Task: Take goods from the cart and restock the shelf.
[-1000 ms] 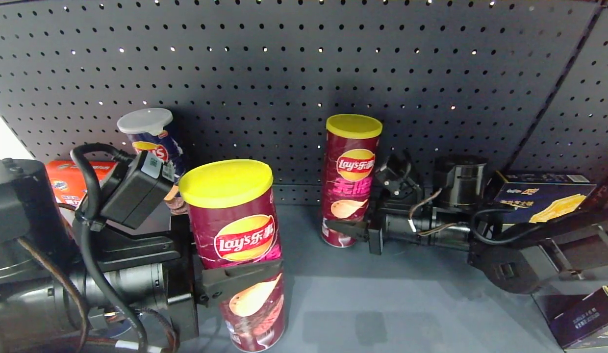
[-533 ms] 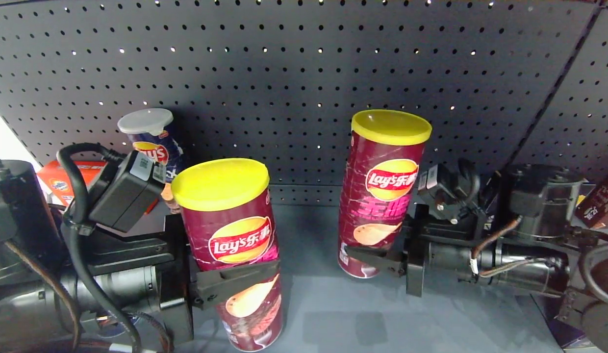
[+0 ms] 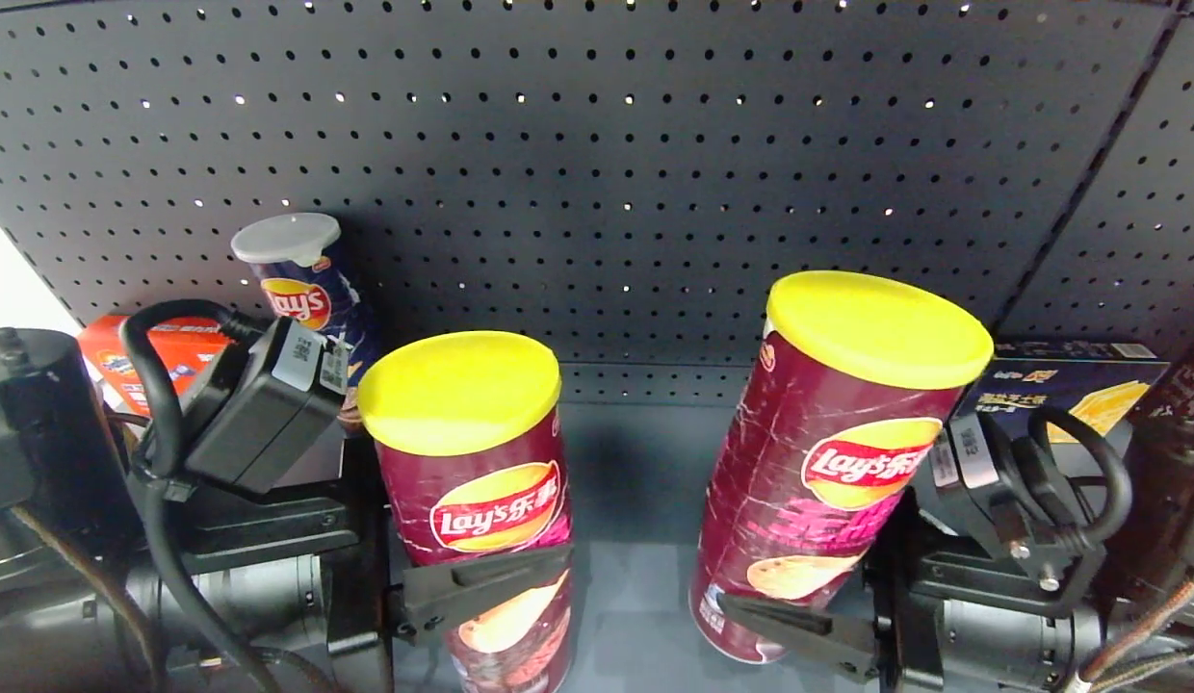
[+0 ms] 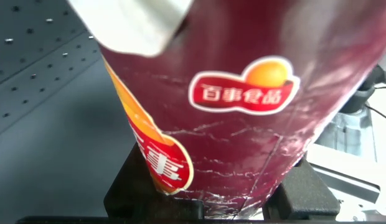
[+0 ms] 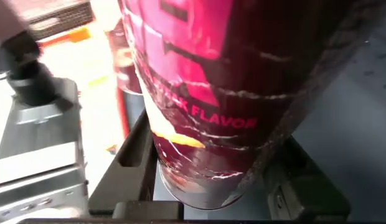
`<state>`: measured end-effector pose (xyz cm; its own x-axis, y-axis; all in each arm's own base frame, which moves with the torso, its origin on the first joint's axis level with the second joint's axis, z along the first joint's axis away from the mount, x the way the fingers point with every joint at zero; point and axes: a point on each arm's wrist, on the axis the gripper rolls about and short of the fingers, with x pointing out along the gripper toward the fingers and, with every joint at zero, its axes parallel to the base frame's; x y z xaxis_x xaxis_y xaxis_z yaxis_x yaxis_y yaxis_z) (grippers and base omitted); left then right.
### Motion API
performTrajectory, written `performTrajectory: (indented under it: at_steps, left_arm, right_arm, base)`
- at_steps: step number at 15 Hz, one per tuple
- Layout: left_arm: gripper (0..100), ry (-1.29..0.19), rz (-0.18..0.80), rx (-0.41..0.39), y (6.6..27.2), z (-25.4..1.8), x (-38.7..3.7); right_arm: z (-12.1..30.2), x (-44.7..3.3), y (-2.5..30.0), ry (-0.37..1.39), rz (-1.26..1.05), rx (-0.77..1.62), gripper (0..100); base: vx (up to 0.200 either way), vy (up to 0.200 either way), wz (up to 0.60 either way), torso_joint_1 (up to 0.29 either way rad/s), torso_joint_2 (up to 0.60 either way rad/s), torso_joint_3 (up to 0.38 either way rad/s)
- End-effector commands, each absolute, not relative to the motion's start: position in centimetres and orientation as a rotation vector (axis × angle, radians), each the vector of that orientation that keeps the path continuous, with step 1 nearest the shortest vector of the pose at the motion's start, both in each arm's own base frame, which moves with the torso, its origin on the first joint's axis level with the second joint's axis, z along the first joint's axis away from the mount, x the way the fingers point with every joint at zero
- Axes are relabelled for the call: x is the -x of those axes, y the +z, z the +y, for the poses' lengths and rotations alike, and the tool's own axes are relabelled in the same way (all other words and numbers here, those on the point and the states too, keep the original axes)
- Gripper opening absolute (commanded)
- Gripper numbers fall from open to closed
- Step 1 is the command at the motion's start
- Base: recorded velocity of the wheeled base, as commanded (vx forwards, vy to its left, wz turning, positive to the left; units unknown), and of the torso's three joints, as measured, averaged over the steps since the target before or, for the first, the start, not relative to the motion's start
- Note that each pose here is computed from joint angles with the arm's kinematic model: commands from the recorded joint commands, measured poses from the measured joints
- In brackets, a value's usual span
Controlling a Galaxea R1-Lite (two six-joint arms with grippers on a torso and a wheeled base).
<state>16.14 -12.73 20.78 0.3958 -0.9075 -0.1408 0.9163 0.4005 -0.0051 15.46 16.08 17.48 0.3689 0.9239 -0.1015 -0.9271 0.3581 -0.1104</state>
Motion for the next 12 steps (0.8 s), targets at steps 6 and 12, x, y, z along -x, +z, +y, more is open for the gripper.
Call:
performTrajectory:
  at_steps: [6,12]
  left_arm:
    - [0,-1.166,0.126,-0.078,20.8,-12.9,-16.1]
    - [0,-1.156,0.139,-0.077,20.5,-12.7,-16.1]
  right_arm:
    - [16.8,-14.8,15.1,1.238,0.074,0.166,0]
    - [18.1,-15.7,13.2,1.223,0.099,0.174,0]
  base:
    - [0.0,0.0,0.0,0.0,0.0,0.0]
    - [0.0,0.0,0.0,0.0,0.0,0.0]
